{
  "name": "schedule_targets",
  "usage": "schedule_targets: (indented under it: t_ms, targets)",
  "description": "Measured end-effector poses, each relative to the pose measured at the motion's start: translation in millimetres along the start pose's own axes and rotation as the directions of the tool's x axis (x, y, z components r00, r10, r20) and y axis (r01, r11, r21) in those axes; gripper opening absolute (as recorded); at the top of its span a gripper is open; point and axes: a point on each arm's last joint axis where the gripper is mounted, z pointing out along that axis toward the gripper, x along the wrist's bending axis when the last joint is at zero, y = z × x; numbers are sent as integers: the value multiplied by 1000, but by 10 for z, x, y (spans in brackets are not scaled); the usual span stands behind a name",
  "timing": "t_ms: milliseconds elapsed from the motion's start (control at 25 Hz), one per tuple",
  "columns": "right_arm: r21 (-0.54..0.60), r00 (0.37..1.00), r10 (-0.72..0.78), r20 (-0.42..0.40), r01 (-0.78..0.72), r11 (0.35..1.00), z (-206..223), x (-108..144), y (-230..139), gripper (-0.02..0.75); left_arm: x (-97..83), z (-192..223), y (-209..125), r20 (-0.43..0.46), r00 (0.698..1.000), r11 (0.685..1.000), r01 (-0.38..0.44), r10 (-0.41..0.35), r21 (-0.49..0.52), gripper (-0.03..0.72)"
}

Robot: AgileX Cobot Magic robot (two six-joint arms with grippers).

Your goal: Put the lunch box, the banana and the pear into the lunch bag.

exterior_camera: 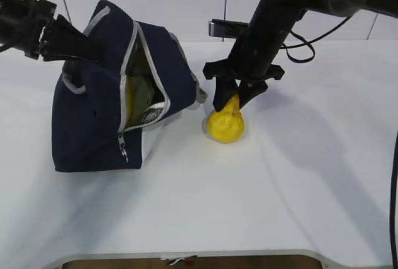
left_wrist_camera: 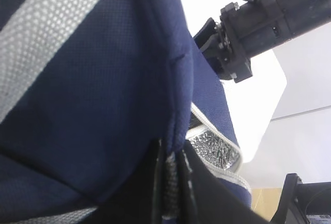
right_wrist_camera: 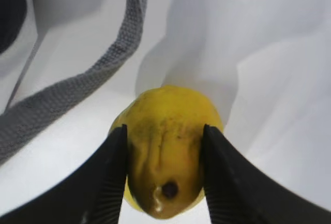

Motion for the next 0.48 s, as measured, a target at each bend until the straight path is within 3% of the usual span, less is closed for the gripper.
schedule_targets:
  t_ms: [480]
  targets:
    - [-144,1000,-21,-14,19,989,-500,165,128,326,0,0,0,0,1000,1000,0,0,0,15]
